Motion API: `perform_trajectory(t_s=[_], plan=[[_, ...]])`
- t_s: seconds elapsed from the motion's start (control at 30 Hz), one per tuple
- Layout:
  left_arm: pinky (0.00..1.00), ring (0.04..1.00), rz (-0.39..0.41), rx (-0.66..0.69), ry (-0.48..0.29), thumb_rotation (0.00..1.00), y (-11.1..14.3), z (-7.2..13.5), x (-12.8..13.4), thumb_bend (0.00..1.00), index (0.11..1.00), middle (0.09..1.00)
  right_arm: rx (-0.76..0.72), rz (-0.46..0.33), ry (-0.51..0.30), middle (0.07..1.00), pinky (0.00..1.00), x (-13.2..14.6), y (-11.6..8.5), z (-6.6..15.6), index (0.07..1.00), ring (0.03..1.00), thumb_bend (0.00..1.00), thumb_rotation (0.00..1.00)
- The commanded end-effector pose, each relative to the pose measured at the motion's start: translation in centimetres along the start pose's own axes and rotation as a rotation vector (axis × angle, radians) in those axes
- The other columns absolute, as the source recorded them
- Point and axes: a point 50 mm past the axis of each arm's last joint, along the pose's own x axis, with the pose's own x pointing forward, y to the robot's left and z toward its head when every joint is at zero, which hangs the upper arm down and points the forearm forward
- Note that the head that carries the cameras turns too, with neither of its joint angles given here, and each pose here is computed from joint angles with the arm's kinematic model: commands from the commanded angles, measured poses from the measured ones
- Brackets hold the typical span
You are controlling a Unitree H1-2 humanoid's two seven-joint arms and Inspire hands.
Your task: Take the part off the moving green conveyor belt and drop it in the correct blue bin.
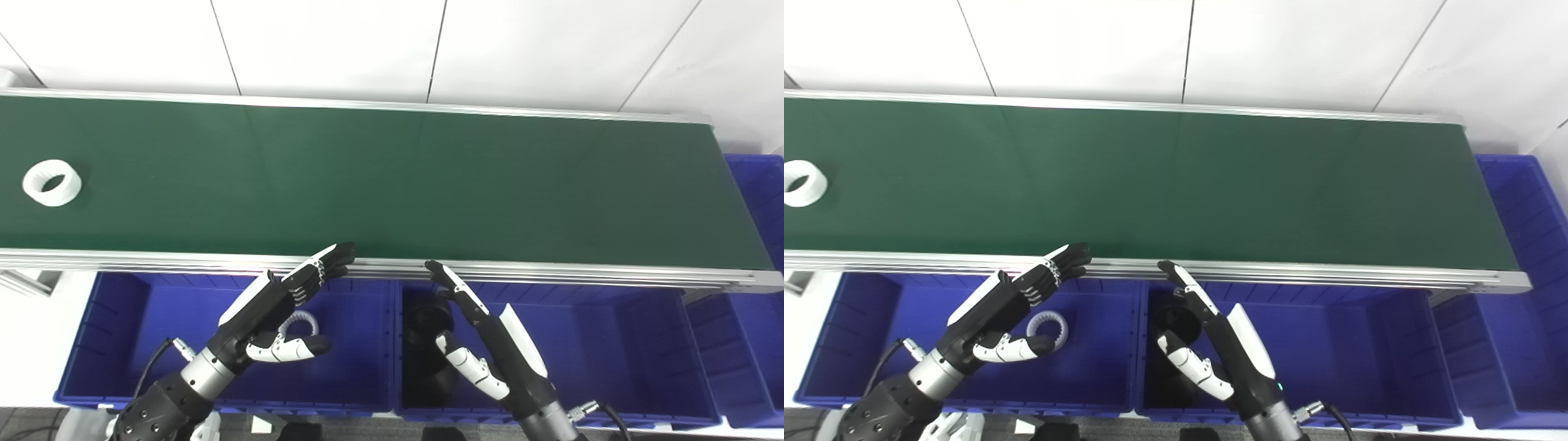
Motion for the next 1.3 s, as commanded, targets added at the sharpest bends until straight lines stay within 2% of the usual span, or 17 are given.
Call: perform_trajectory(t_s=[0.0,0.3,1.27], plan=[[0.93,0.964,-0.002,0.028,-0.039,0.55,0.24,0.84,0.14,0.47,0.950,0.972,-0.001,-0.023,-0.079,0.963,0.88,-0.01,-0.24,1.09,0.950,0.939,0.44,0.95],[0.94,0.962,-0.004,0.019,-0.038,0.52,0.23,0.89,0.03,0.46,0.947,0.968,0.002,-0.023,-0.077,0.966,0.89,0.06,-0.28,1.20,0.952,0.944,0.44,0.95],[0.92,0.953,0.000,0.022,-0.042,0.52,0.58,0.89,0.33,0.45,0.943,0.964,-0.013,-0.023,-0.083,0.959,0.88,0.74,-0.79,1.16,0.952,0.935,0.45,0.95]])
